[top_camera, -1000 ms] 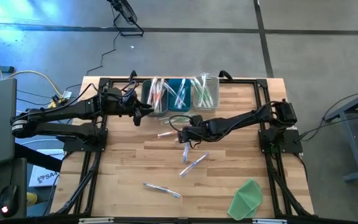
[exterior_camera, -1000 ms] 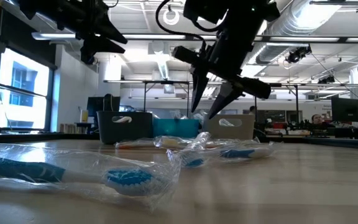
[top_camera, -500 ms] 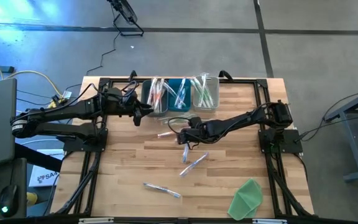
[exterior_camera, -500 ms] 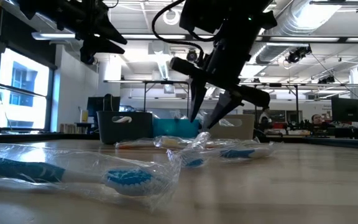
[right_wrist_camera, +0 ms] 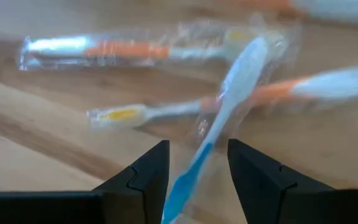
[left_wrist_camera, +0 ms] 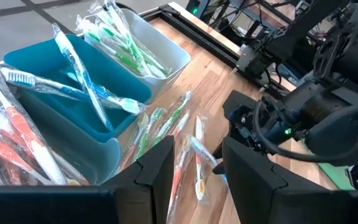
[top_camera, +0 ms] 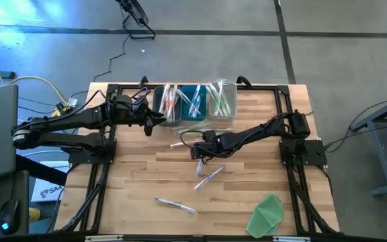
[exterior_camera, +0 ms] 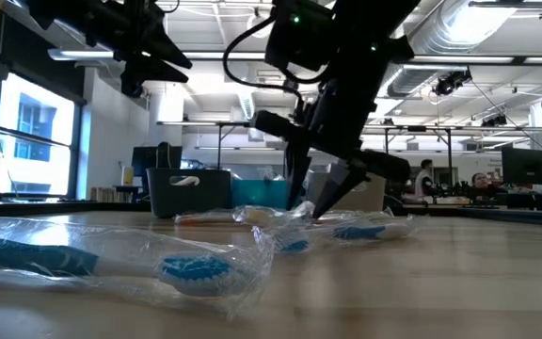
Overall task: Pick & Place Toothbrushes
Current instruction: Put the blue toothbrush into the blue bin
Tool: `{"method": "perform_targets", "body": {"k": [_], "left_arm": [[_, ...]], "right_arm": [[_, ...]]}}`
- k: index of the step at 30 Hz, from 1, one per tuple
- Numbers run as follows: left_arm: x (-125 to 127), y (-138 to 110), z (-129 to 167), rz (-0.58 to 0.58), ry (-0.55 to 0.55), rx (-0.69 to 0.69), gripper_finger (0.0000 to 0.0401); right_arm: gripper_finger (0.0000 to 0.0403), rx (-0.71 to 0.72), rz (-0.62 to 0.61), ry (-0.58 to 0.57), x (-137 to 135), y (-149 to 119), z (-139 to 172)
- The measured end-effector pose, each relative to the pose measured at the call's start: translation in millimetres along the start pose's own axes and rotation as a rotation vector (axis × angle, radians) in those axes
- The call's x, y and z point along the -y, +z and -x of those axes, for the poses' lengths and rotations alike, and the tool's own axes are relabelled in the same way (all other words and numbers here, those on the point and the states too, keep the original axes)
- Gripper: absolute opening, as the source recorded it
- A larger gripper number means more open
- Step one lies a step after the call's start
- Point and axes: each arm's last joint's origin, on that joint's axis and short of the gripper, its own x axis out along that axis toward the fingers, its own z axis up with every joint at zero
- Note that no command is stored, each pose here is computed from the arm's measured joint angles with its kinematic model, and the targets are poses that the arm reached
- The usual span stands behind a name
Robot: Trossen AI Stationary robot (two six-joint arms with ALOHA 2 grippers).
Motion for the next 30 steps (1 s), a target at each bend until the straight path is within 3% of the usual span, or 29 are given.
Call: {"method": "perform_targets", "body": {"k": [10,21,30], "left_arm": [[-1.6,-2.3,0.0,0.001,0.026,-0.019,0.0134],[-1.8,-2.2,0.0,0.001,0.033,-0.016,0.0134],[-1.8,-2.2,0.0,0.001,0.034,-0.016,0.0134]], "right_arm": [[0.0119,-0.01,-0.008,-0.001,-0.1,-3.0,-4.9],[0.0021,-0.034,0.016,0.002,-0.1,-3.9,-4.9],[0.0018,-0.026,0.079,0.065,-5.7,-0.8,14.2]]}}
